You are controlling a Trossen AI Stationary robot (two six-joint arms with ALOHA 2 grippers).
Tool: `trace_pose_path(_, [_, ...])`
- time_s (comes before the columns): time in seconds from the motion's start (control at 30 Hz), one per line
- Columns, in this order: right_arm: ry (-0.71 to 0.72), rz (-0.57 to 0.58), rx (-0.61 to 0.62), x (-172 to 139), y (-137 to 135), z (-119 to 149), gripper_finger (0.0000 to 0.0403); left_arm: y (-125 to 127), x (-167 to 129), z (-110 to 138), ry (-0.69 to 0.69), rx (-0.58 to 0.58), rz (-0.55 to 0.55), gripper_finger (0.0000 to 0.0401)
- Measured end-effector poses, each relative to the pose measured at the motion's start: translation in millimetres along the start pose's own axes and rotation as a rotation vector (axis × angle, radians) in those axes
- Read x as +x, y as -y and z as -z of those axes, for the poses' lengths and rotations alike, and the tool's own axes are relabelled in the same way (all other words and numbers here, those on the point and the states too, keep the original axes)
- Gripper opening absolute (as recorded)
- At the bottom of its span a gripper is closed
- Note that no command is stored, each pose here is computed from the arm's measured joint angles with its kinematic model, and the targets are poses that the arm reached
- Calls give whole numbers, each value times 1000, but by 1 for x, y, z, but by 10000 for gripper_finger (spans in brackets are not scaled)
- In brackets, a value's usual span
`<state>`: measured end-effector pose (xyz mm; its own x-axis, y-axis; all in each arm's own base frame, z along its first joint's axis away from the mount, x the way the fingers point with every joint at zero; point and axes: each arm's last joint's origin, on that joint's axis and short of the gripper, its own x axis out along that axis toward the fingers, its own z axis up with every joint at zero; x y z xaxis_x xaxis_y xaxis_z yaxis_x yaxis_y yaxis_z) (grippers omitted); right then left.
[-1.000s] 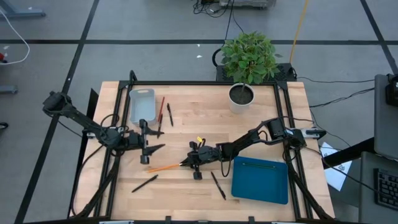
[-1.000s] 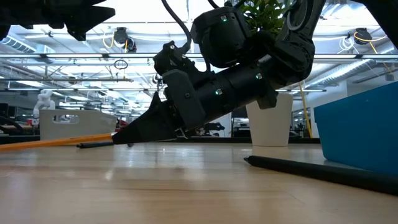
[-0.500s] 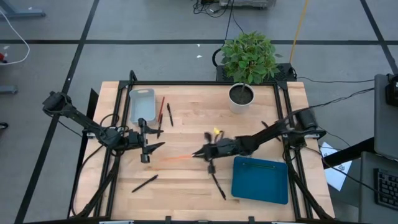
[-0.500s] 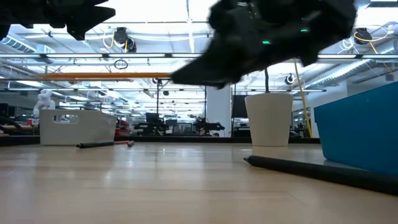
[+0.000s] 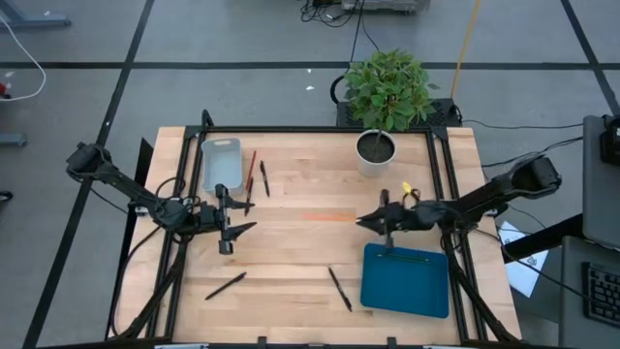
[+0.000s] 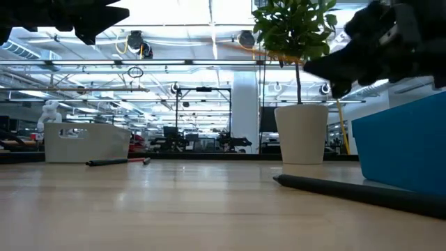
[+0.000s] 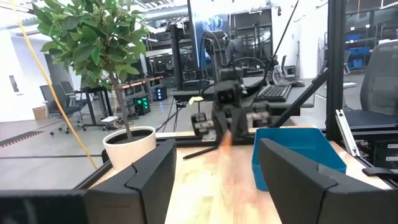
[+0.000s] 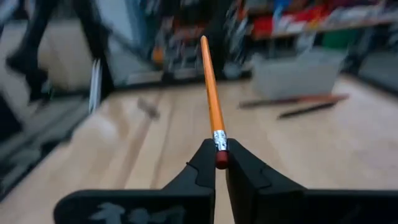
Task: Sort pens & pencils
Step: Put the yellow pencil into the blue bin
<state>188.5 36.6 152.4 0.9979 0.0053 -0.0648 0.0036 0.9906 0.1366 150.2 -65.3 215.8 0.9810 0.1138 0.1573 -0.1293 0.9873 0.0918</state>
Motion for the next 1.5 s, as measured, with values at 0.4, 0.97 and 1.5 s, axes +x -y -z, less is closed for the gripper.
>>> trace_pose_path(0.4, [329,10,-128,-5,-4,-42,5,0,0,0,1,-57,5,232])
trace_pose_path(0.97, [100,11,-62,-6,-2,-27,5,11,23,-29,-315,-52,33,232])
trace_pose_path(1.5, [72,-7,-50,-3,-6,-29,5,10,22,-26,-322,-33,8,232])
